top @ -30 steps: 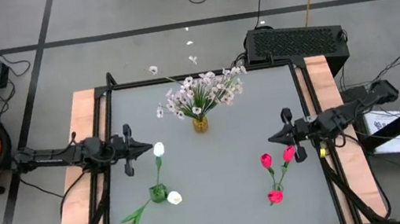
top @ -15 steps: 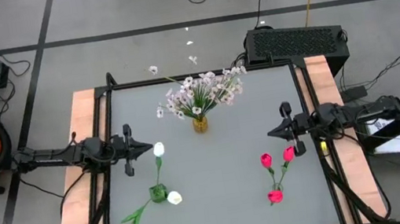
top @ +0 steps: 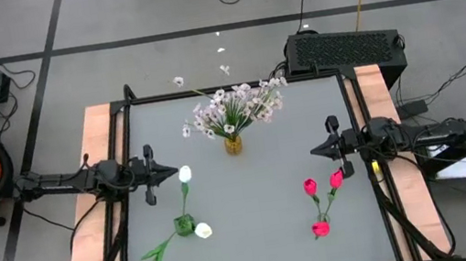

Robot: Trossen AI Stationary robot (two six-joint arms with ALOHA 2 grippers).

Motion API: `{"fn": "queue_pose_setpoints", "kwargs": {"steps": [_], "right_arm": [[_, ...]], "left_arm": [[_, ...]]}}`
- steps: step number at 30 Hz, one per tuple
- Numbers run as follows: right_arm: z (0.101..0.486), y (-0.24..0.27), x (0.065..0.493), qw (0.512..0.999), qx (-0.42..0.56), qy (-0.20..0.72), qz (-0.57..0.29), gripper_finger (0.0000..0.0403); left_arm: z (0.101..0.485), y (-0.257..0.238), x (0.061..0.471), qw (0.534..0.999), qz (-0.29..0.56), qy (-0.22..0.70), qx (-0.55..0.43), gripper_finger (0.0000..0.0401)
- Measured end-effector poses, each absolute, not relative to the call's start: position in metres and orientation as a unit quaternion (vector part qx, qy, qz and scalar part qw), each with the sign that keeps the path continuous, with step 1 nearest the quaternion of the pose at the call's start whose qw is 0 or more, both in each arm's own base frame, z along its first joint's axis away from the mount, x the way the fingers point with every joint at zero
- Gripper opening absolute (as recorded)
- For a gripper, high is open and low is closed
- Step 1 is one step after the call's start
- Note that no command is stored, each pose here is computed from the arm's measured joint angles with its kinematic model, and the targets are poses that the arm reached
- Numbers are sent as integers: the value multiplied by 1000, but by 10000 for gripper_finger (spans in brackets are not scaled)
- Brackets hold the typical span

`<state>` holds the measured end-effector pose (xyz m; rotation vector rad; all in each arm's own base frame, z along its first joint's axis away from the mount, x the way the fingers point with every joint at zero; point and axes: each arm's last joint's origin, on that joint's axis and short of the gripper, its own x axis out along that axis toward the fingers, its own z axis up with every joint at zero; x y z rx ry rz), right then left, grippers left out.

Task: Sort flowers into vase by color
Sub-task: Return to Home Position

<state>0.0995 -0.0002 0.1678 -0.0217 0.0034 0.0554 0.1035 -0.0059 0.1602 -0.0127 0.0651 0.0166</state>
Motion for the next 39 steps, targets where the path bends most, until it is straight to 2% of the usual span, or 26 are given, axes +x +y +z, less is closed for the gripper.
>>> {"fn": "queue_pose_setpoints", "kwargs": {"steps": [7, 13, 21, 29, 39], "right_arm": [[168, 0, 99, 999, -17, 2, 27, 0], [168, 0, 99, 1000, -17, 2, 27, 0], [168, 0, 99, 1000, -11, 2, 26, 0], [168, -1, 99, 1000, -6, 2, 24, 0], [168, -1, 100, 1000, -10, 2, 24, 0]], "left_arm": [[166, -5, 104, 999, 26, 5, 41, 18], [166, -7, 104, 995, -12, 2, 101, 18], [165, -4, 104, 988, 40, 14, 146, 18], [165, -4, 104, 997, 7, 6, 71, 18], [173, -4, 102, 998, 8, -35, 53, 3]]}}
